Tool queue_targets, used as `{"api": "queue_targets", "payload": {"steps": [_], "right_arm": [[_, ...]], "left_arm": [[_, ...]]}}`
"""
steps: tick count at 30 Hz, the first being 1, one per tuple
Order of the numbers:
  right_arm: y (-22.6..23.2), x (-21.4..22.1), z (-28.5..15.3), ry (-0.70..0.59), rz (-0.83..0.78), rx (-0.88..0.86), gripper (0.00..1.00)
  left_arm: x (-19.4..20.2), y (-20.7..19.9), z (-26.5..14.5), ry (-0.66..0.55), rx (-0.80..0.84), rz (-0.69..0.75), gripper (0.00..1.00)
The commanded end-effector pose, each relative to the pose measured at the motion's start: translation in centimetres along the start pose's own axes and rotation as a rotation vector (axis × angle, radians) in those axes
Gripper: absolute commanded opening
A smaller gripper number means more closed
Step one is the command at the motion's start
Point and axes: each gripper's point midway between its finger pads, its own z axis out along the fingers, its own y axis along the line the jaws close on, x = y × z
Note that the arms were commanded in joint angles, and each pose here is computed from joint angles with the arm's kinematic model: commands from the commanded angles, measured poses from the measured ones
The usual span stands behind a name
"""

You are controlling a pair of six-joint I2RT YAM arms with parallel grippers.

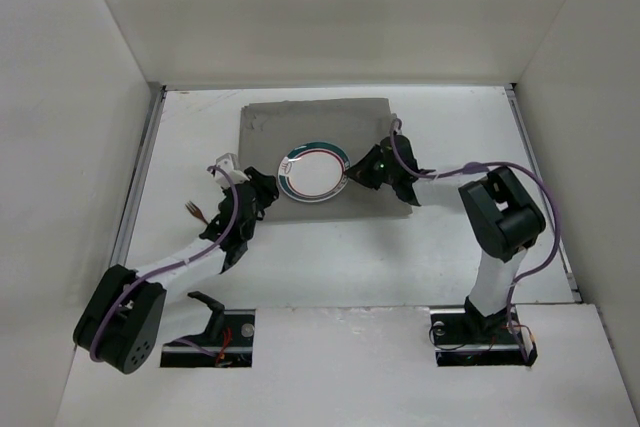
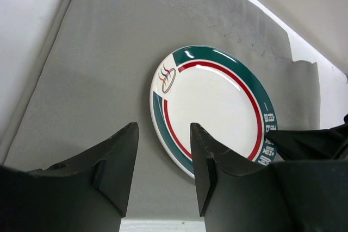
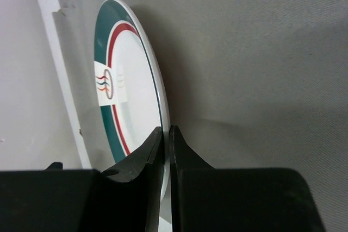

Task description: Set the dinner table for one person

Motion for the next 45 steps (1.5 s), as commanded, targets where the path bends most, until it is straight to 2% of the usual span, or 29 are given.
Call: {"api": "queue_targets", "payload": {"steps": [1, 3, 6, 8, 10, 16, 19, 20, 22, 23, 24, 25, 28, 29, 32, 34, 40, 45], "right_arm": [[2.6, -0.7, 0.4, -0.032, -0.061, -0.045, 0.08], [1.8, -0.4, 0.4, -0.022, -0.066, -0.014, 0.18], [0.9, -0.9, -0.3, -0.055, -0.107, 0.033, 0.40], [0.8, -1.5, -1.3, -0.080, -0.143, 0.060, 0.50], [0.9, -2.4, -2.7, -0.115, -0.193, 0.090, 0.56], [2.1, -4.1, -7.8, -0.194, -0.363, 0.143, 0.64], [3.6, -5.4, -11.0, -0.258, -0.416, 0.134, 0.61], [4.0, -6.2, -12.5, -0.294, -0.434, 0.140, 0.54], [3.8, -9.2, -16.4, -0.421, -0.436, 0.195, 0.30], [3.3, -10.8, -18.1, -0.483, -0.425, 0.235, 0.21], [2.5, -12.4, -19.8, -0.539, -0.415, 0.285, 0.15], [1.5, -13.8, -21.3, -0.590, -0.403, 0.339, 0.14], [-2.3, -17.3, -25.0, -0.718, -0.362, 0.515, 0.16], [-3.4, -18.1, -26.1, -0.759, -0.341, 0.563, 0.22], [-6.5, -19.6, -28.7, -0.854, -0.310, 0.715, 0.48], [-8.8, -20.2, -29.8, -0.886, -0.302, 0.828, 0.56], [-13.7, -19.8, -29.5, -0.834, -0.295, 1.014, 0.56], [-15.9, -18.8, -28.1, -0.770, -0.235, 1.003, 0.51]], "left_arm": [[-1.0, -1.1, 0.0, -0.045, 0.030, 0.001, 0.41], [-0.8, -1.1, 0.3, -0.039, 0.028, 0.004, 0.41], [-0.5, -1.4, 0.2, -0.029, 0.040, 0.004, 0.41], [-0.5, -1.5, 0.1, -0.033, 0.041, 0.006, 0.41], [-0.5, -1.4, 0.3, -0.030, 0.037, 0.006, 0.41], [-0.9, -1.8, -0.1, -0.042, 0.053, 0.006, 0.42], [-0.5, -1.9, 0.0, -0.029, 0.060, 0.003, 0.42], [-0.4, -2.3, -0.2, -0.026, 0.071, 0.004, 0.42], [-0.3, -2.9, -0.5, -0.028, 0.084, 0.011, 0.42], [-0.2, -3.0, -0.5, -0.026, 0.086, 0.013, 0.42], [0.1, -3.2, -0.4, -0.019, 0.089, 0.017, 0.42], [0.3, -3.3, -0.4, -0.010, 0.094, 0.017, 0.42], [1.1, -4.3, -0.7, 0.010, 0.119, 0.025, 0.42], [1.1, -4.4, -0.7, 0.011, 0.121, 0.029, 0.42], [1.3, -4.3, -0.6, 0.013, 0.121, 0.025, 0.42], [1.3, -4.4, -0.7, 0.017, 0.126, 0.015, 0.42], [1.6, -4.3, -0.6, 0.029, 0.128, 0.007, 0.42], [1.1, -4.4, -1.0, 0.016, 0.139, -0.013, 0.43]]}}
